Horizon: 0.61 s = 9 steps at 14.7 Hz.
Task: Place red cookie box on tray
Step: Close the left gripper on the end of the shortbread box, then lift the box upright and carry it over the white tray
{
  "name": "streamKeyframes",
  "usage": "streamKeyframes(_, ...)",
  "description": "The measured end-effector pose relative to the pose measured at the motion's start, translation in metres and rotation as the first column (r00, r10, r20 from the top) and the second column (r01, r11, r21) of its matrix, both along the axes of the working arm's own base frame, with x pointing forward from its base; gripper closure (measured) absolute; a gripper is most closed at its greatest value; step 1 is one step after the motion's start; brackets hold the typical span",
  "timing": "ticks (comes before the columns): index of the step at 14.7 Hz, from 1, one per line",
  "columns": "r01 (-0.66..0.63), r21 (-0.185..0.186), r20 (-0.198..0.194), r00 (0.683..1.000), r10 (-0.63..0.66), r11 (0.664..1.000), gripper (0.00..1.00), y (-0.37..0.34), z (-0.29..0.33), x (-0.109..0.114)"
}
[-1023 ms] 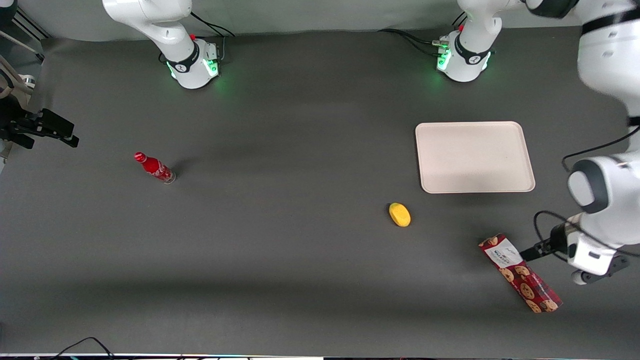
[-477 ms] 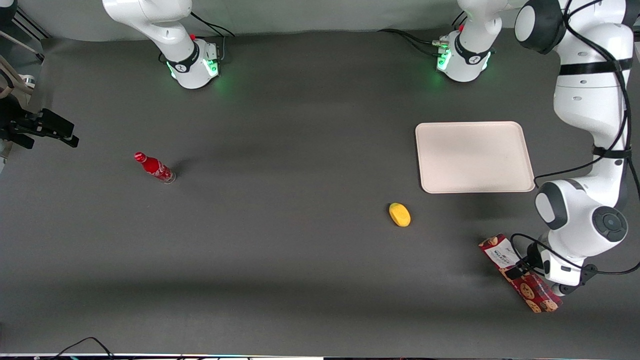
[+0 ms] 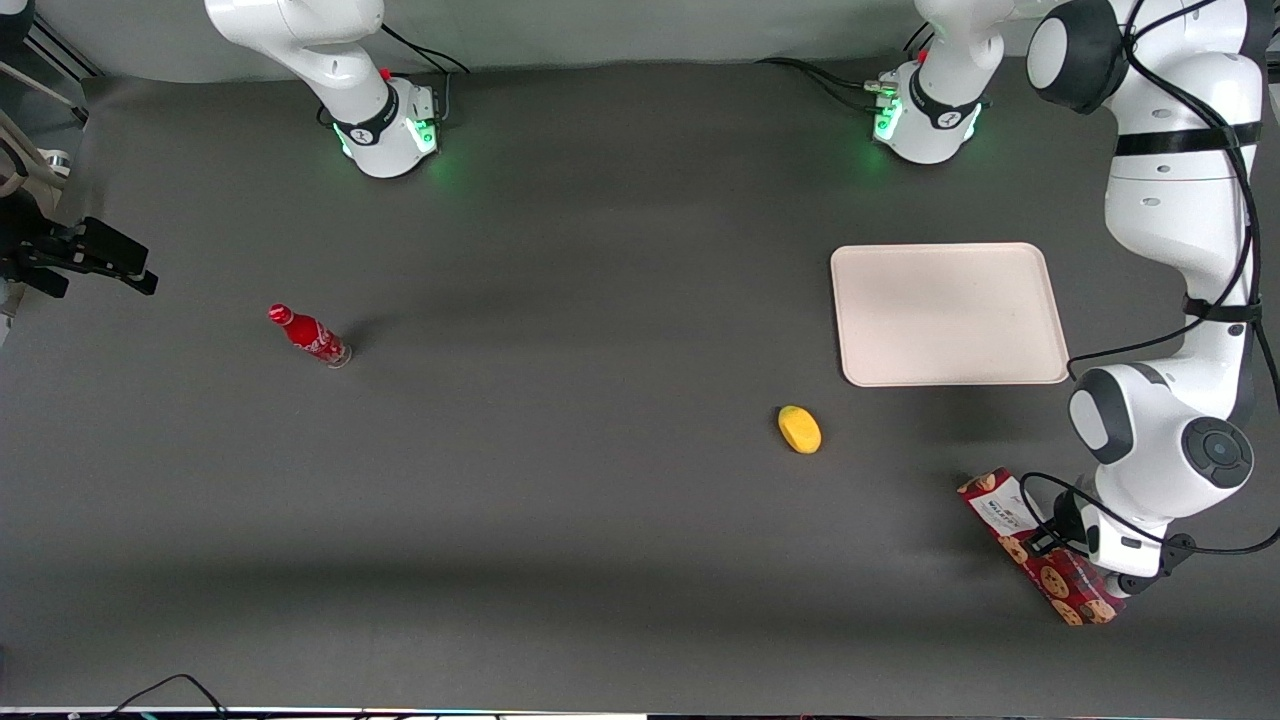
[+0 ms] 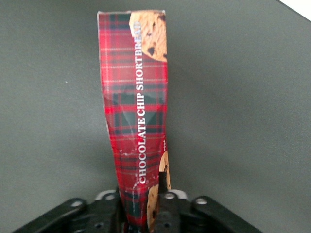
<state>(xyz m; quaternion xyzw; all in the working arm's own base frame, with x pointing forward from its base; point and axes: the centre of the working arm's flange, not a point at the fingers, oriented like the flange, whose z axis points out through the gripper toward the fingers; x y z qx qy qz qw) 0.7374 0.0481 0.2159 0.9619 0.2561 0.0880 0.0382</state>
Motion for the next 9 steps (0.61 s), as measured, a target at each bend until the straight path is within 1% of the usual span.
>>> streamKeyframes(1,0.010,0.008,-0.018,1.000,-0.009,1.000,0.81,0.000,0.003,0.000)
streamKeyframes(2,0.023,0.020,-0.047,0.999,-0.022,1.000,0.92,0.001,0.008,-0.001)
streamKeyframes(3,0.034,0.031,-0.071,0.997,-0.031,0.999,0.94,0.002,0.019,-0.001)
streamKeyframes(4,0.041,0.041,-0.094,0.995,-0.038,0.998,0.94,0.004,0.037,-0.003)
streamKeyframes(5,0.047,0.047,-0.123,0.992,-0.041,0.998,0.94,0.006,0.058,-0.007)
streamKeyframes(6,0.056,0.057,-0.160,0.986,-0.046,0.997,0.94,0.007,0.082,-0.014)
streamKeyframes(7,0.073,0.070,-0.199,0.978,-0.057,0.995,0.94,0.007,0.105,-0.023)
streamKeyframes(8,0.094,0.079,-0.230,0.971,-0.073,0.992,0.94,0.007,0.126,-0.034)
streamKeyframes(9,0.114,0.082,-0.249,0.964,-0.091,0.990,0.94,0.007,0.145,-0.049)
